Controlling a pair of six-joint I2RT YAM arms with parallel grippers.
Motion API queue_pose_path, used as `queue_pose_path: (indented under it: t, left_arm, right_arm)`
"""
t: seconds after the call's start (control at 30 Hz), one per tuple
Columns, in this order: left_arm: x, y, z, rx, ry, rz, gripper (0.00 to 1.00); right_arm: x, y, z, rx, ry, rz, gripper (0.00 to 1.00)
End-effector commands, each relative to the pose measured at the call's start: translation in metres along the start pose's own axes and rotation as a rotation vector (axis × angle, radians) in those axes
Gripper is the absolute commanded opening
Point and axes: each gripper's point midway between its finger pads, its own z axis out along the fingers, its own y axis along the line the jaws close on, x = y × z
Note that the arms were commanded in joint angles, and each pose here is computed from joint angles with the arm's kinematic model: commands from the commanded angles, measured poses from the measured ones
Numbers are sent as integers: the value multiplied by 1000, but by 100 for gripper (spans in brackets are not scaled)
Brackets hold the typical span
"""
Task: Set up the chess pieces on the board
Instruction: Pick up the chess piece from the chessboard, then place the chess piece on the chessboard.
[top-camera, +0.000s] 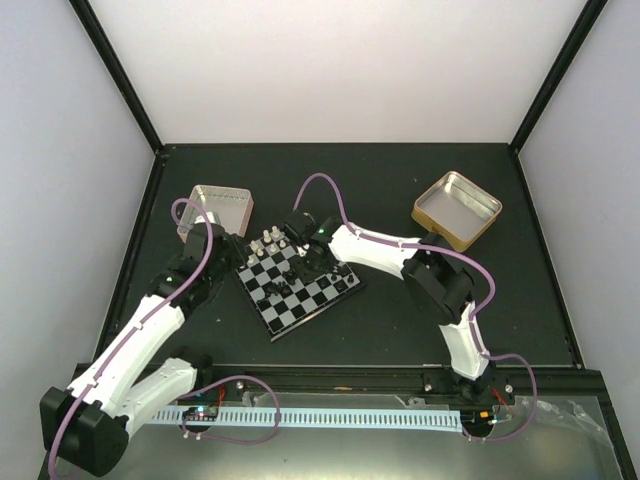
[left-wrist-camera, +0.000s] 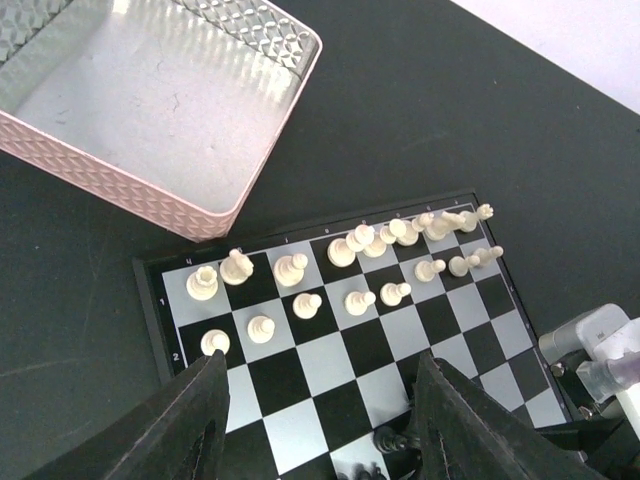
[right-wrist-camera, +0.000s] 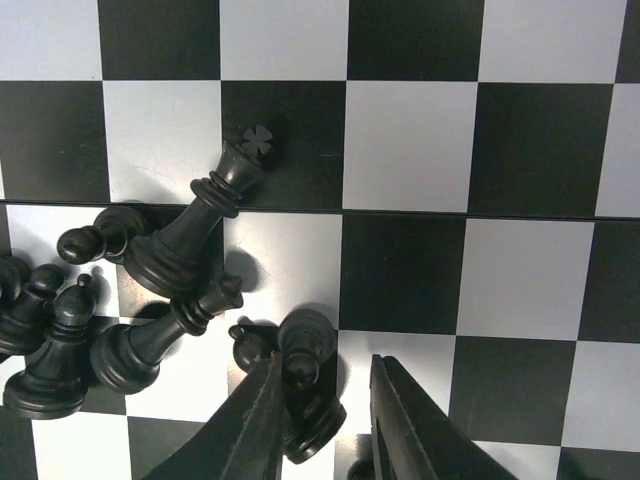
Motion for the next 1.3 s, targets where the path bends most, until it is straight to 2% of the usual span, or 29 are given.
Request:
queue_pose_path:
  t: [0.0,0.2,0.47,0.8,1.0,1.27]
  left_arm:
    - [-7,-7,1,30,-13,-11,53]
    - [-4,-8,3,34,1,-10,52]
    - [-5,-11,3,43,5,-9,52]
    - [-8,-16,-3,61,10,-11,51]
    - [-12,-17,-15,74,-1,-9,51]
    - [-11,-15,-52,131,-18,11,51]
  right_arm:
    - [-9,1,0,17,-23,-25,24]
    - [-15,1,2,26,-46,-36,20]
    - [-21,-3,-4,48,-81,-49,4]
    - [-34,-13,-46,76,-213,7,2]
    - [-13,-11,-54,42,-178,15,2]
    - [31,3,-48,34,-116,-12,2]
